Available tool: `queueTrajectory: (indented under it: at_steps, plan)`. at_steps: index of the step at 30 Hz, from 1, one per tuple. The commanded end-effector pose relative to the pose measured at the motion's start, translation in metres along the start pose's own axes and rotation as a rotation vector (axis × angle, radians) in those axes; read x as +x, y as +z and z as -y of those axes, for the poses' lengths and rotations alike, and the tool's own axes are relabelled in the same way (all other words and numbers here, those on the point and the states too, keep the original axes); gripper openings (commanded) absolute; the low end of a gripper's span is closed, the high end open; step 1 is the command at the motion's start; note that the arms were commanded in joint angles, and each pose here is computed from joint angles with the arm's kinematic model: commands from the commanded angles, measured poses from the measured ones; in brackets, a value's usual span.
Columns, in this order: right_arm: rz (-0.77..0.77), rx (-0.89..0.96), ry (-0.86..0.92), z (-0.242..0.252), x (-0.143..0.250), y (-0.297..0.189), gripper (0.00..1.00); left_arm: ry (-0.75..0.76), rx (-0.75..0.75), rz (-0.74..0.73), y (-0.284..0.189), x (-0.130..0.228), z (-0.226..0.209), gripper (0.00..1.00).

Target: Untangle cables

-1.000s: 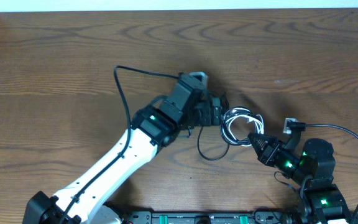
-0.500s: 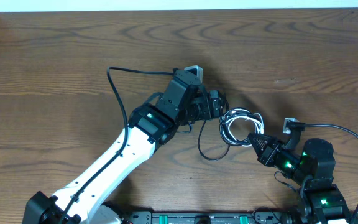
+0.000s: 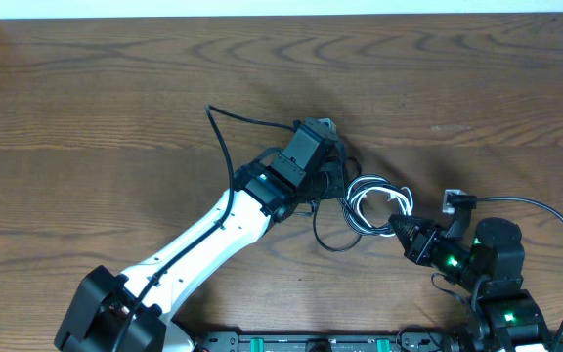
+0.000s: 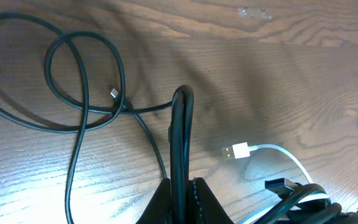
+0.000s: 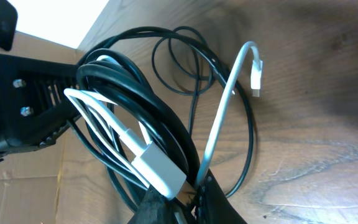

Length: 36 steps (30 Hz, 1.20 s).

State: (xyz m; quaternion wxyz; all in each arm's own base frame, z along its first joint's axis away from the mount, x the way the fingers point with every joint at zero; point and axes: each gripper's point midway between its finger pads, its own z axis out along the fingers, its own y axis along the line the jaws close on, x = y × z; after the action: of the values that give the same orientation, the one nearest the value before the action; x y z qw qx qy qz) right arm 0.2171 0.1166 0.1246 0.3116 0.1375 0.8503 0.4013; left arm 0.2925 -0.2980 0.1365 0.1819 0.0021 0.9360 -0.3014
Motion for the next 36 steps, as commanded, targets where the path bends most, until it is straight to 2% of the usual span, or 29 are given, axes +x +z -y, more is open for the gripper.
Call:
queueTrajectory:
  at_steps: [1,8,17,20,26,36]
  plan:
    - [0.023,0.035,0.041,0.004,-0.004,-0.002,0.01,-0.004,-0.038,0.04,-0.004,-0.011,-0.004,0.08]
    - [0.038,0.143,0.201,0.027,0.001,-0.003,0.01,-0.014,-0.265,0.105,-0.011,-0.016,-0.049,0.08]
    - [-0.004,0.217,0.283,0.043,0.01,0.001,0.01,-0.106,-0.225,0.089,-0.009,-0.01,-0.041,0.08]
    - [-0.021,0.233,0.305,0.048,0.011,0.007,0.01,-0.093,-0.152,0.042,-0.005,-0.001,-0.024,0.07]
    - [-0.054,0.248,0.357,0.054,0.013,0.019,0.01,-0.045,-0.107,0.03,0.0,0.01,-0.003,0.08]
    - [-0.197,-0.003,0.345,0.008,0.017,0.034,0.01,0.045,-0.177,0.116,0.001,0.017,0.006,0.08]
